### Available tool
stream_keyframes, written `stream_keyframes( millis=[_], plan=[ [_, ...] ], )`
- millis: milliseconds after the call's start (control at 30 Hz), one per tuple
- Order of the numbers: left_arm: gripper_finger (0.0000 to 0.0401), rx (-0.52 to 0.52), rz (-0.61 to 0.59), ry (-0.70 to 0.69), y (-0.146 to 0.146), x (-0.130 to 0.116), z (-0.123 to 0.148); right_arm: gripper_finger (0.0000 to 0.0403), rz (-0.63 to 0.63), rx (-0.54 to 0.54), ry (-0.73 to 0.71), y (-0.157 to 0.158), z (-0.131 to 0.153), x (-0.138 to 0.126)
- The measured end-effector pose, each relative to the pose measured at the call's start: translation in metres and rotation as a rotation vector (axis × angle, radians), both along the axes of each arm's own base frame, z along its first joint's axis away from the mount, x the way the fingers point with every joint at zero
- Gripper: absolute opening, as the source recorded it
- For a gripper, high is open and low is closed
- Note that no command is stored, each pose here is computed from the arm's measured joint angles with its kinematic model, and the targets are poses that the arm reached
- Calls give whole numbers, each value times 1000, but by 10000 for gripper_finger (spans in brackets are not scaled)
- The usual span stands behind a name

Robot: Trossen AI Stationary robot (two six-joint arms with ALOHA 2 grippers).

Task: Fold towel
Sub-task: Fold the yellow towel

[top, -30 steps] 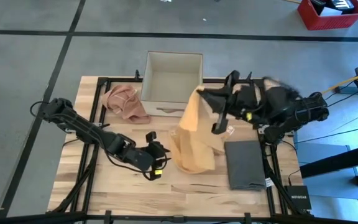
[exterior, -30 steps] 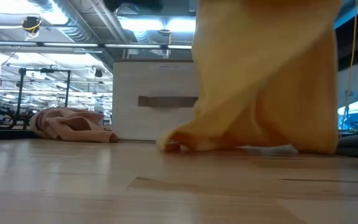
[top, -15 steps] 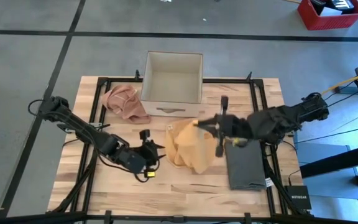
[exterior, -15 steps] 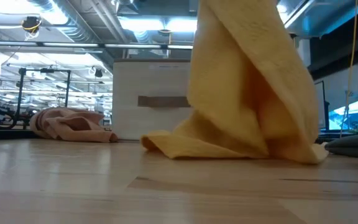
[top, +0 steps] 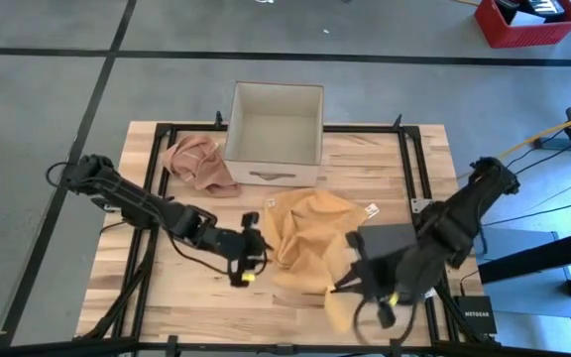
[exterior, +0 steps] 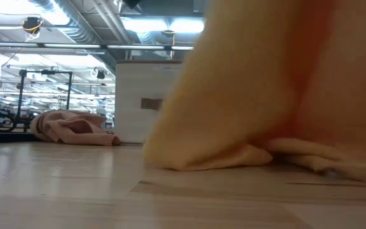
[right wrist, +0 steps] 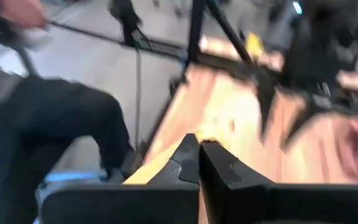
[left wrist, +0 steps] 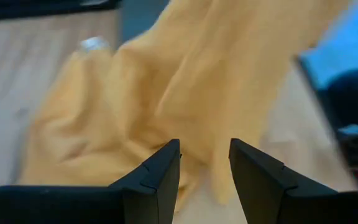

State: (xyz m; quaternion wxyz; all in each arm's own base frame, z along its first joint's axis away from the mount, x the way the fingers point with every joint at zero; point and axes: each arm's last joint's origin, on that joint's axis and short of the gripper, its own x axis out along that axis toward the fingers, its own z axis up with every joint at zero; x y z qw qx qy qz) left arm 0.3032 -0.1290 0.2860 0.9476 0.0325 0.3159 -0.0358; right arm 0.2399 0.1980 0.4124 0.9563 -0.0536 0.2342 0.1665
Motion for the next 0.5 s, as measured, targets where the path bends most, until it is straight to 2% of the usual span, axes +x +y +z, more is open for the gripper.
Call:
stream_keyframes(
  millis=[133, 333, 500],
  plan=[
    [131, -1, -58, 47, -8, 9, -16, 1, -81, -17, 128, 24, -30, 4],
    [131, 36, -49, 106, -12, 29, -50, 1, -128, -17, 279, 73, -82, 7],
    [131, 32, -30, 83, -7, 43, -63, 1, -174, -20, 399, 113, -133, 2]
  ],
)
